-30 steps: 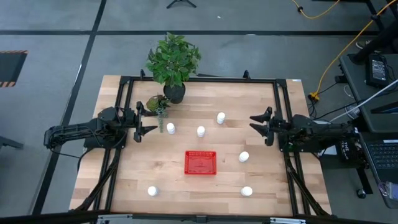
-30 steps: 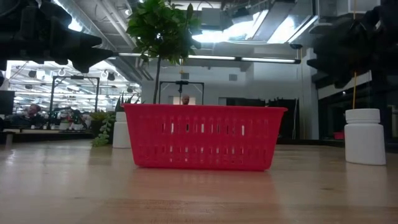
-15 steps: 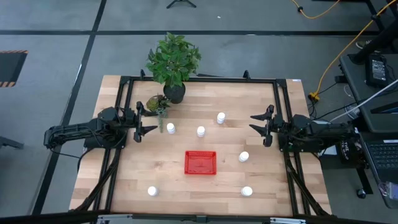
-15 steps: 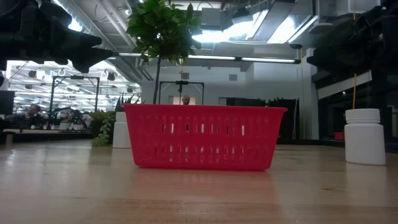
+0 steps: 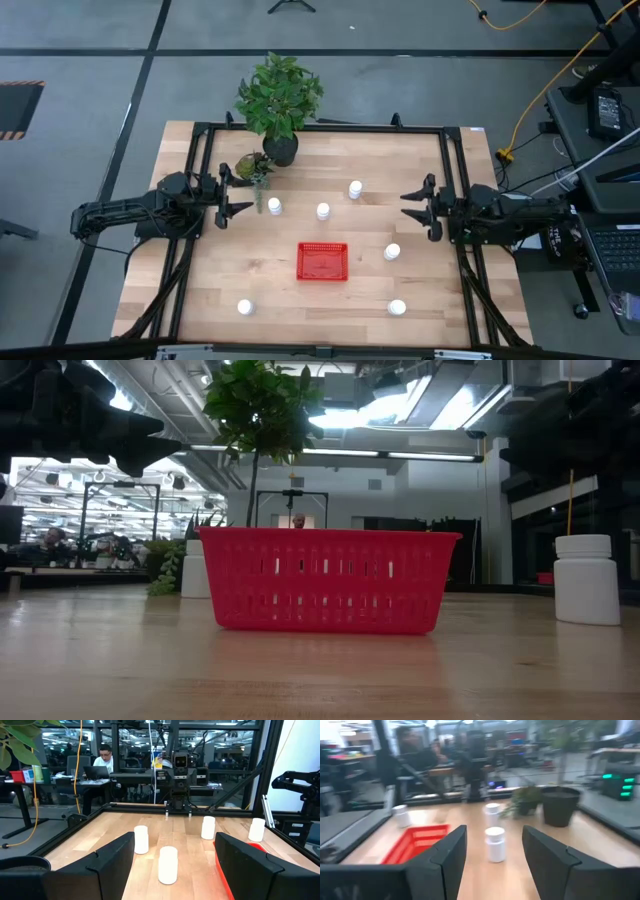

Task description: Pick and place pill bottles into a basket

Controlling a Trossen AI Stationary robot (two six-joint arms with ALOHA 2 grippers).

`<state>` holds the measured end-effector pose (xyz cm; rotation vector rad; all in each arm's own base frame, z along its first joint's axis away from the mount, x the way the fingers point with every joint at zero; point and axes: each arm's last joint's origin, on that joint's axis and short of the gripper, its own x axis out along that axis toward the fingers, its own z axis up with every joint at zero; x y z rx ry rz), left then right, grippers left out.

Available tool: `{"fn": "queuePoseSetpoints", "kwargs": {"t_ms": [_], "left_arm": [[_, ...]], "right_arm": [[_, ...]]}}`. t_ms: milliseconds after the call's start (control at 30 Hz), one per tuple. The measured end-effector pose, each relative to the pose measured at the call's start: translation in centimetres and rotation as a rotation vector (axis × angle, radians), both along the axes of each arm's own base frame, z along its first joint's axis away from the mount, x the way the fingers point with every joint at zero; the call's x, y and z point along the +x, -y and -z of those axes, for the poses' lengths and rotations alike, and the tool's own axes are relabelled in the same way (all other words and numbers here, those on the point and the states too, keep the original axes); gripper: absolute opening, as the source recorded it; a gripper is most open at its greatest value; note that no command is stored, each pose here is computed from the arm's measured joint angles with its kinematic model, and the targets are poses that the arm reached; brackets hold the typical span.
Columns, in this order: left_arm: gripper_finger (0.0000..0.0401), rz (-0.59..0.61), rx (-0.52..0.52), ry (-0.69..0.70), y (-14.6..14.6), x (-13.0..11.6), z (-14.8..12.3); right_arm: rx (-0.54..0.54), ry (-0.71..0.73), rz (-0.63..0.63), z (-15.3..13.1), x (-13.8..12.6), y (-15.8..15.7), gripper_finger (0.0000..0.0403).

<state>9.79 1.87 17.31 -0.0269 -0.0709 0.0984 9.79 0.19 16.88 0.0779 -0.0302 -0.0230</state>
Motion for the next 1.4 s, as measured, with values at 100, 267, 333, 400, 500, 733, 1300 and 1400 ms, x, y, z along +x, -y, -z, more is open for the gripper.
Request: {"fn": "queuePoseSetpoints", "kwargs": {"t_ms": [100, 267, 333, 400, 500, 733, 1300, 1400], "left_arm": [[0.0271, 0.000, 0.000, 0.000, 0.00, 0.00, 0.00], [0.0271, 0.000, 0.000, 0.000, 0.00, 0.00, 0.00], [0.0271, 0.000, 0.000, 0.000, 0.00, 0.00, 0.00], [0.0271, 0.000, 0.000, 0.000, 0.00, 0.00, 0.00], [0.0271, 0.000, 0.000, 0.000, 0.00, 0.00, 0.00], [0.0271, 0.000, 0.000, 0.000, 0.00, 0.00, 0.00], [0.0271, 0.000, 0.000, 0.000, 0.00, 0.00, 0.00], [0.0271, 0.000, 0.000, 0.000, 0.00, 0.00, 0.00]], "right_arm": [[0.026, -0.004, -0.031, 0.04, 0.00, -0.09, 0.0194], [0.077, -0.004, -0.034, 0.05, 0.00, -0.09, 0.0194], [0.073, -0.005, -0.033, 0.05, 0.00, -0.09, 0.0194], [0.076, -0.004, -0.033, 0.05, 0.00, -0.09, 0.0194], [0.074, -0.004, -0.033, 0.05, 0.00, -0.09, 0.0194], [0.075, -0.004, -0.033, 0.05, 0.00, -0.09, 0.0194], [0.074, -0.005, -0.032, 0.05, 0.00, -0.09, 0.0194], [0.074, -0.004, -0.032, 0.05, 0.00, -0.09, 0.0194]]}}
